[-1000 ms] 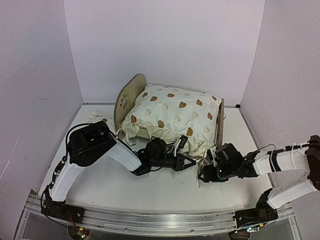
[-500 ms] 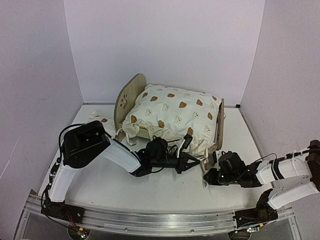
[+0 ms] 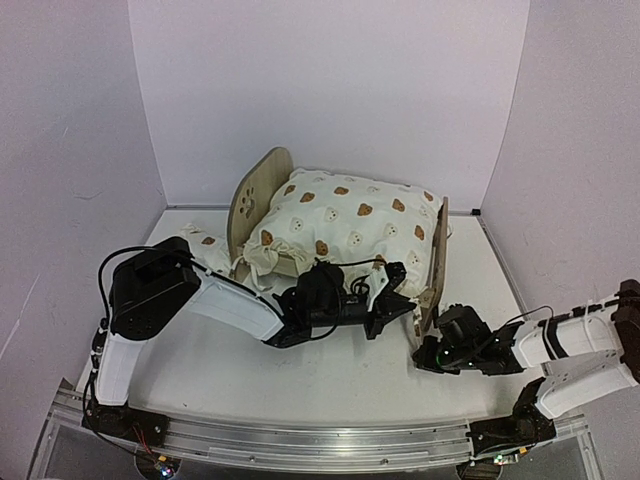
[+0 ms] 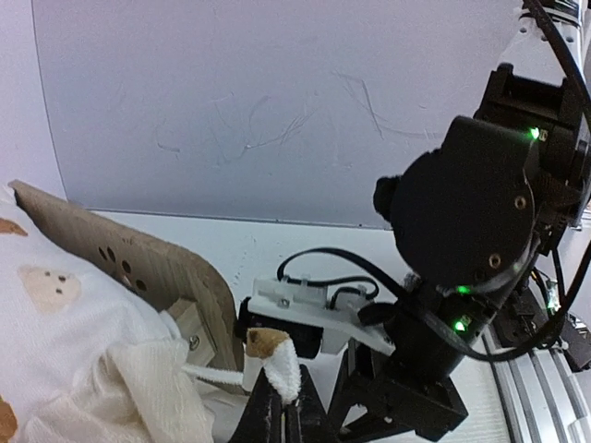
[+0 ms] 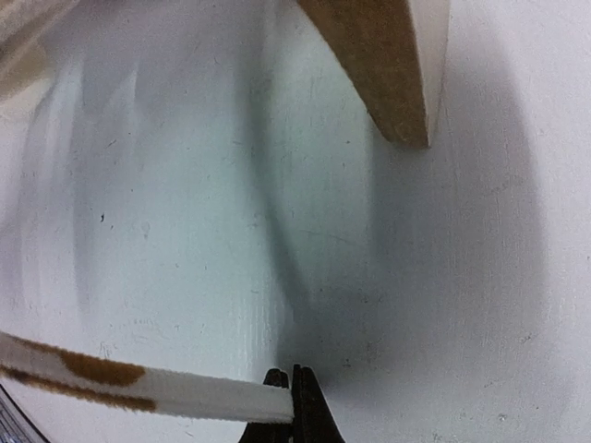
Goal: Set up the pet bed
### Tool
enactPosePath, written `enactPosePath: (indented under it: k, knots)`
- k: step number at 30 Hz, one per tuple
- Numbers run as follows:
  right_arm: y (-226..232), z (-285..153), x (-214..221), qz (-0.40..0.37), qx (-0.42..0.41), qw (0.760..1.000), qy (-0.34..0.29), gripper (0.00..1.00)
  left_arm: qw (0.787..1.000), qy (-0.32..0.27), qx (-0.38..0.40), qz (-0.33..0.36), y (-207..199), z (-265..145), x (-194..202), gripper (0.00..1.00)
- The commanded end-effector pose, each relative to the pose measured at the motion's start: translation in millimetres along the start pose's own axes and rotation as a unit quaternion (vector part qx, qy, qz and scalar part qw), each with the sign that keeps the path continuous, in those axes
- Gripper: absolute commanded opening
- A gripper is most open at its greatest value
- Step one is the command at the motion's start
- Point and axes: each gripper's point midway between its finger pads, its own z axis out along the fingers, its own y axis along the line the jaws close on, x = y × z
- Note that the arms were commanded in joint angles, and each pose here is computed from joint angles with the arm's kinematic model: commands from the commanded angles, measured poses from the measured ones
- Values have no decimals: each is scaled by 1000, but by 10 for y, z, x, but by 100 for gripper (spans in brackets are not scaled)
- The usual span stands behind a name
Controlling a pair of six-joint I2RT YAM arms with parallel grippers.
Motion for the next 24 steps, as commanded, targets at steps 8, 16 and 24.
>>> enactPosePath:
  k: [8, 16, 24]
  knots:
    - [33, 45, 135, -47, -23, 998, 20, 0, 961, -195, -72, 182, 322, 535, -1391, 0]
    - [39, 48, 304, -63, -31, 996, 50, 0, 918, -204, -238, 243, 912, 401, -1816, 0]
    - [-13, 6, 310, -48, -23, 997, 47, 0, 898, -222, -284, 250, 1075, 257, -2116, 0]
